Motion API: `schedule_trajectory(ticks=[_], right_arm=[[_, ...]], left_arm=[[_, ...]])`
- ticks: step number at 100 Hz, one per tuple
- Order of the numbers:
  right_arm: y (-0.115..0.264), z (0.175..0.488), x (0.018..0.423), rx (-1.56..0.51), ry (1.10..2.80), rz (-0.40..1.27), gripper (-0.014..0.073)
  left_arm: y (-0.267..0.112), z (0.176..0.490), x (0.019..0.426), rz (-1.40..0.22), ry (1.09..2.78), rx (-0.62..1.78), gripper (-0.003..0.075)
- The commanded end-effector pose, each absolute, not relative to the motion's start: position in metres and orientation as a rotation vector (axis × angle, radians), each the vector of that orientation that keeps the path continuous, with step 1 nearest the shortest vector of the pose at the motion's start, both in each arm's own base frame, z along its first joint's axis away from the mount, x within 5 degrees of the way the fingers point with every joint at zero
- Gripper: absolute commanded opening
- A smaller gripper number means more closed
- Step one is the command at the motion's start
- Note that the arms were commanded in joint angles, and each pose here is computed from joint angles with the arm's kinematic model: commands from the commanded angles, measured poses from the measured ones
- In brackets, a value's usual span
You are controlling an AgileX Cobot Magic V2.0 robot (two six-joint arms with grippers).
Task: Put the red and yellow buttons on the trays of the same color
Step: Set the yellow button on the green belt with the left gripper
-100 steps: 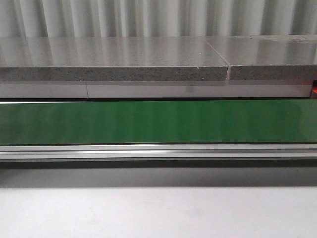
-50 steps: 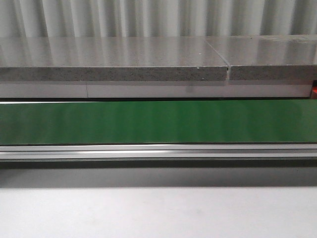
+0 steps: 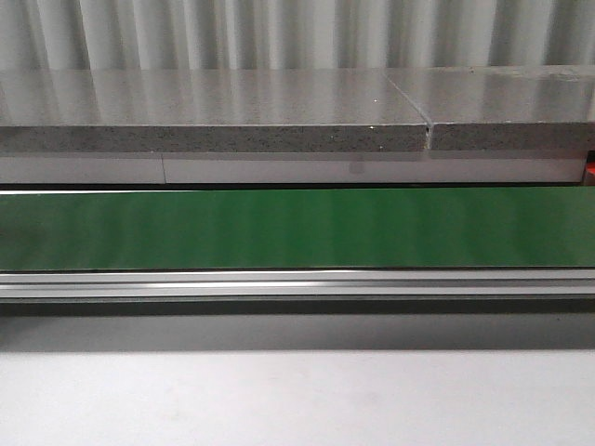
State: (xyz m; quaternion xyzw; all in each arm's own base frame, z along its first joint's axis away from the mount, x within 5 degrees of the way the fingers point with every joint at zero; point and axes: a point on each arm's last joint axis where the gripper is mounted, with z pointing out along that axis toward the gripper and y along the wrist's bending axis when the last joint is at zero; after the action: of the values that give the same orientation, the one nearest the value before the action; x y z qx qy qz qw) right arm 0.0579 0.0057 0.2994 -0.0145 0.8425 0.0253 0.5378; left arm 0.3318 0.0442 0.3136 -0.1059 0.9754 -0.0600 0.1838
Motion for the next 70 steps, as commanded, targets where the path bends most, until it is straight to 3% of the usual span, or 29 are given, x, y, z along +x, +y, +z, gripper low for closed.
schedule_trajectory(ticks=[1,21,70], right_arm=[[0.005,0.313,0.06,-0.041,1.918,0.045,-0.0088],[0.005,0.313,0.06,-0.041,1.918,0.045,-0.0088],[0.005,0.313,0.06,-0.041,1.918,0.045,-0.0088]], left_arm=[[0.053,0.342,0.319,-0.179,2.663,-0.361,0.0533],[0.081,0.344,0.301,-0.169,2.679,-0.56,0.0533],[0.116,0.296,0.278,-0.059,2.763,-0.764,0.0501]])
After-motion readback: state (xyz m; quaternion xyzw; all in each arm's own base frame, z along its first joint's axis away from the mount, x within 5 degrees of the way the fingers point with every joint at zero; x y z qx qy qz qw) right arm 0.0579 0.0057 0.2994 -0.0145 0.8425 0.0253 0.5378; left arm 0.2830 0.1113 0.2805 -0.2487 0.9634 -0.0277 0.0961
